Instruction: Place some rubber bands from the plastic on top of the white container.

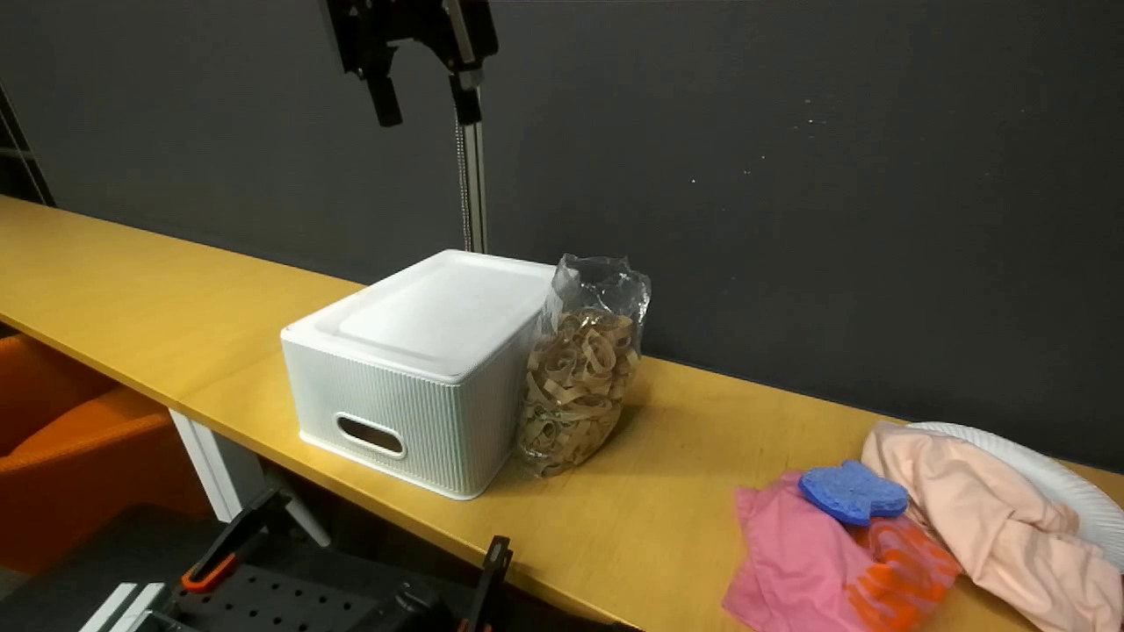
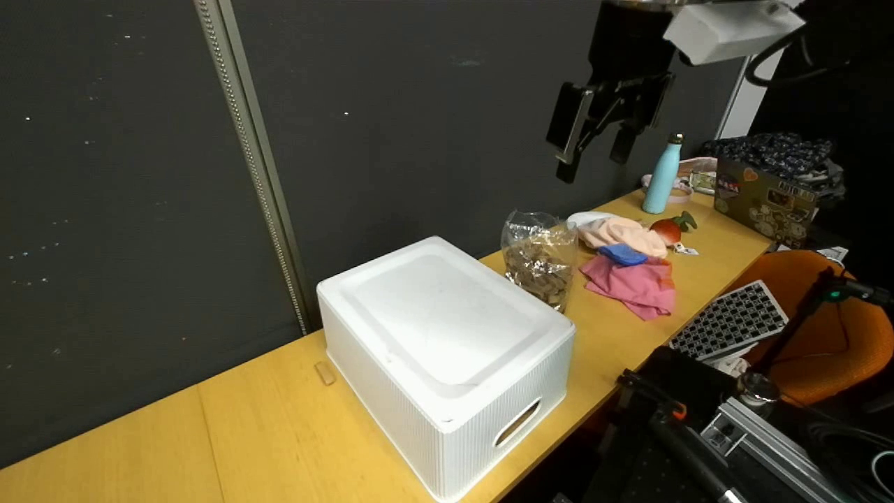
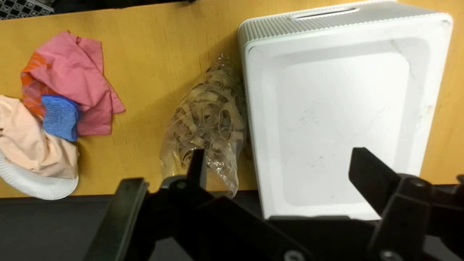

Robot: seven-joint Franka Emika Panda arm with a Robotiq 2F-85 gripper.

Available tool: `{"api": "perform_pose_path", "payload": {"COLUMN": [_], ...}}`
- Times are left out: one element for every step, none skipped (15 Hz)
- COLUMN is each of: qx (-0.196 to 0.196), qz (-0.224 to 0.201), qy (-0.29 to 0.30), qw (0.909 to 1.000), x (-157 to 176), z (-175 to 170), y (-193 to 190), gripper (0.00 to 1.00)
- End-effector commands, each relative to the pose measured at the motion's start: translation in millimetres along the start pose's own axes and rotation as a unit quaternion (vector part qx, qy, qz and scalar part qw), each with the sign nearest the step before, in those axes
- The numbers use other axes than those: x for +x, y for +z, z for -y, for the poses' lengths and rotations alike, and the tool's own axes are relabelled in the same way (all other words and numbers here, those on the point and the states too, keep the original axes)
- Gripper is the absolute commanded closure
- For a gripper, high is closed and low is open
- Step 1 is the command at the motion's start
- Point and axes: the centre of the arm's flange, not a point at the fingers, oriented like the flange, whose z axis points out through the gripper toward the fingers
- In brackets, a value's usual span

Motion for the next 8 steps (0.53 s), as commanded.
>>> {"api": "perform_pose_path", "payload": {"qx": [-0.013,-0.013,-0.01,-0.009,-0.005,0.004,0.008,0.013], "qz": [-0.022,-0.023,-0.023,-0.024,-0.024,-0.024,-0.022,-0.021], "qy": [0.022,0.032,0.039,0.048,0.055,0.063,0.07,0.073], "qw": [0.9994,0.9991,0.9989,0.9985,0.9982,0.9977,0.9973,0.997], "x": [30,39,47,56,62,70,76,82], "z": [-29,-38,-48,-57,-65,-74,-84,-91], "y": [14,21,29,38,46,57,65,74], "gripper": [0.0,0.0,0.0,0.0,0.0,0.0,0.0,0.0]}}
